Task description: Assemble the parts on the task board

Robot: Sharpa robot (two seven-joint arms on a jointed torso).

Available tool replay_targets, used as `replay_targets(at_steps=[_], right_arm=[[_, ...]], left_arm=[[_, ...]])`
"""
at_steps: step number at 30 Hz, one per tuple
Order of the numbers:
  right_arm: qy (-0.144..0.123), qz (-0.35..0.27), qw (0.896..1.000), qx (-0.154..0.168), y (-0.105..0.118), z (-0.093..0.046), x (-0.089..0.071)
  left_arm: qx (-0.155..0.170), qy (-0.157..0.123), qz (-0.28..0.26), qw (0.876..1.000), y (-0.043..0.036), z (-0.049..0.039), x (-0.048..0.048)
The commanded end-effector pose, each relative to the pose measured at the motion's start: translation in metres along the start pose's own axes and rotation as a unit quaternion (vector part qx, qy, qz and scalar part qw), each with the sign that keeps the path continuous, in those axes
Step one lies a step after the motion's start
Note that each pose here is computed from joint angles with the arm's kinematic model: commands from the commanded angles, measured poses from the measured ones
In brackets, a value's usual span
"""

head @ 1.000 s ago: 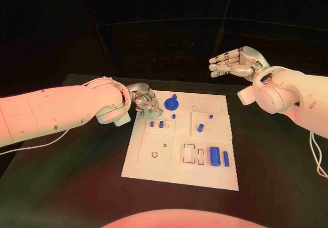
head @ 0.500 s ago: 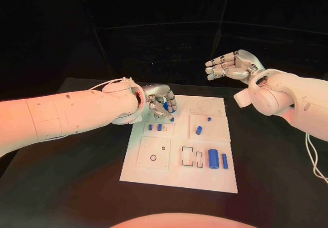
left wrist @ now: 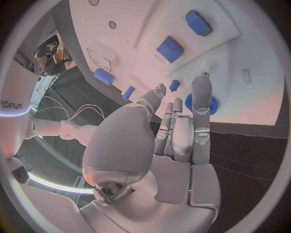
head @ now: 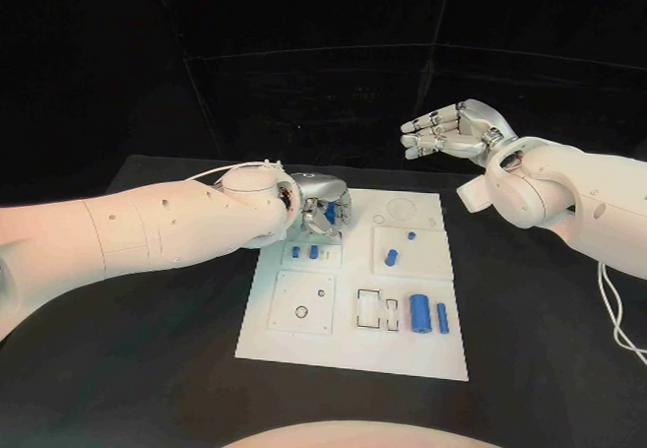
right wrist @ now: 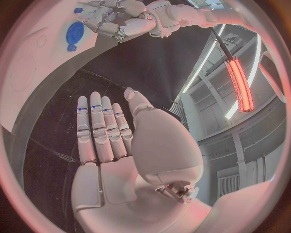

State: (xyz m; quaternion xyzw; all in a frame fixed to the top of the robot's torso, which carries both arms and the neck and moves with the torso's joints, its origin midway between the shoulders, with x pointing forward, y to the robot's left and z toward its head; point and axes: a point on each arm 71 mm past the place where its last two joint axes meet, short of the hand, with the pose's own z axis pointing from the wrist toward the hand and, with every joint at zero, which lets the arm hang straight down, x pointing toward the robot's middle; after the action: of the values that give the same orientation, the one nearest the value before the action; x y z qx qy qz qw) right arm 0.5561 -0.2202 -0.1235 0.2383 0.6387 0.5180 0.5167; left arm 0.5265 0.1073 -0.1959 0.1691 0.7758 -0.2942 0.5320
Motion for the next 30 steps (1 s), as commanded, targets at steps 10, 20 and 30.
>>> replay_targets(at_steps=[10,20,30], right_arm=[[0.003,-0.002,1.0,-0.007,0.003,0.001,0.001],[0.004,-0.002,1.0,-0.007,0.003,0.001,0.002],[0.006,-0.001,1.0,-0.008,0.004,0.002,0.003]], left_arm=[[-0.002,0.023,0.035,0.999,-0.0028,0.0078,0.0066],[-0.008,0.027,0.043,0.999,-0.0018,0.011,0.0092],[-0.011,0.035,0.044,0.998,-0.002,0.0147,0.0128]])
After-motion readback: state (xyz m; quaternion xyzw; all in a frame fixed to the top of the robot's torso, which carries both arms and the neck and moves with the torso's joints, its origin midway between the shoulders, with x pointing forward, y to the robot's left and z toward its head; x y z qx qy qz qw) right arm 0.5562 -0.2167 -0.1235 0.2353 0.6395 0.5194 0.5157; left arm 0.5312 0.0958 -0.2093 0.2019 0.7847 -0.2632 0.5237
